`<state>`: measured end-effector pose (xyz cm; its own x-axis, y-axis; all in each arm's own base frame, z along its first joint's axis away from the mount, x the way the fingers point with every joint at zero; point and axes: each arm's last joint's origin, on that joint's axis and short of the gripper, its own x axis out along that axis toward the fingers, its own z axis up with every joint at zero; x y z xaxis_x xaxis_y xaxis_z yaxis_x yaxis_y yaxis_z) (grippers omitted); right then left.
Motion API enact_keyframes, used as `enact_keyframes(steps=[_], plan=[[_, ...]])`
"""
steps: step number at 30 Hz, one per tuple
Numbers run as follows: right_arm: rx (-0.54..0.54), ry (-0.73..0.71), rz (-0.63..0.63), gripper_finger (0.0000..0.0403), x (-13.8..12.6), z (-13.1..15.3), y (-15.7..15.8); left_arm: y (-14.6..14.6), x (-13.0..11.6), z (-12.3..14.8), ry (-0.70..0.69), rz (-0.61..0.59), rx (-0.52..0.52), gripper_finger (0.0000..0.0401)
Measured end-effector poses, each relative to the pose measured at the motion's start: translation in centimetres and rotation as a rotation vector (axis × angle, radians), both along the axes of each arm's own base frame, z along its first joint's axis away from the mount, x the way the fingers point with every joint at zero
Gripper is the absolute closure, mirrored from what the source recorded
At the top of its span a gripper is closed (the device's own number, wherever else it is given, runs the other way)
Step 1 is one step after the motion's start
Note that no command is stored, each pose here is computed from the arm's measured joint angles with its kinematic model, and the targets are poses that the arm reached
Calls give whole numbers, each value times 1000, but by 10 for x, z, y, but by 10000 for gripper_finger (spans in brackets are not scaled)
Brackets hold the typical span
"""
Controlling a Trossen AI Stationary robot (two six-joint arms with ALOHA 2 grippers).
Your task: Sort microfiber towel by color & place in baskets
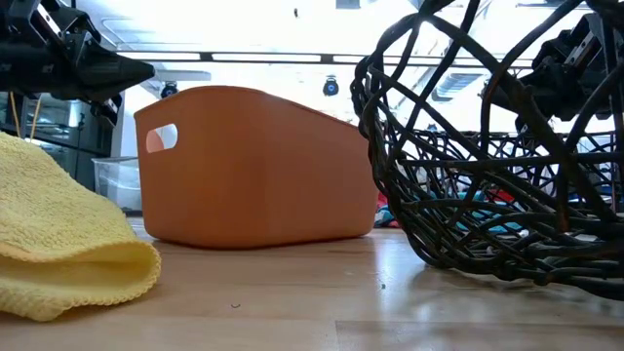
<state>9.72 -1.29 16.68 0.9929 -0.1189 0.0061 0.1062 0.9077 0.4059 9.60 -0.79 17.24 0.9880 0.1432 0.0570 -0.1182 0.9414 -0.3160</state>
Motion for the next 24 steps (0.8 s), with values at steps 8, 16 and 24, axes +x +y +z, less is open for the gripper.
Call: enact_keyframes(steps=[8, 16, 24], plan=[[0, 1, 0, 402, 0, 0, 0, 0, 0, 0, 1, 0, 0, 400], [0, 0, 0, 402, 0, 0, 0, 0, 0, 0, 1, 0, 0, 400], [357, -243, -86, 402, -2, 17, -3, 0, 0, 0, 0, 0, 0, 400]])
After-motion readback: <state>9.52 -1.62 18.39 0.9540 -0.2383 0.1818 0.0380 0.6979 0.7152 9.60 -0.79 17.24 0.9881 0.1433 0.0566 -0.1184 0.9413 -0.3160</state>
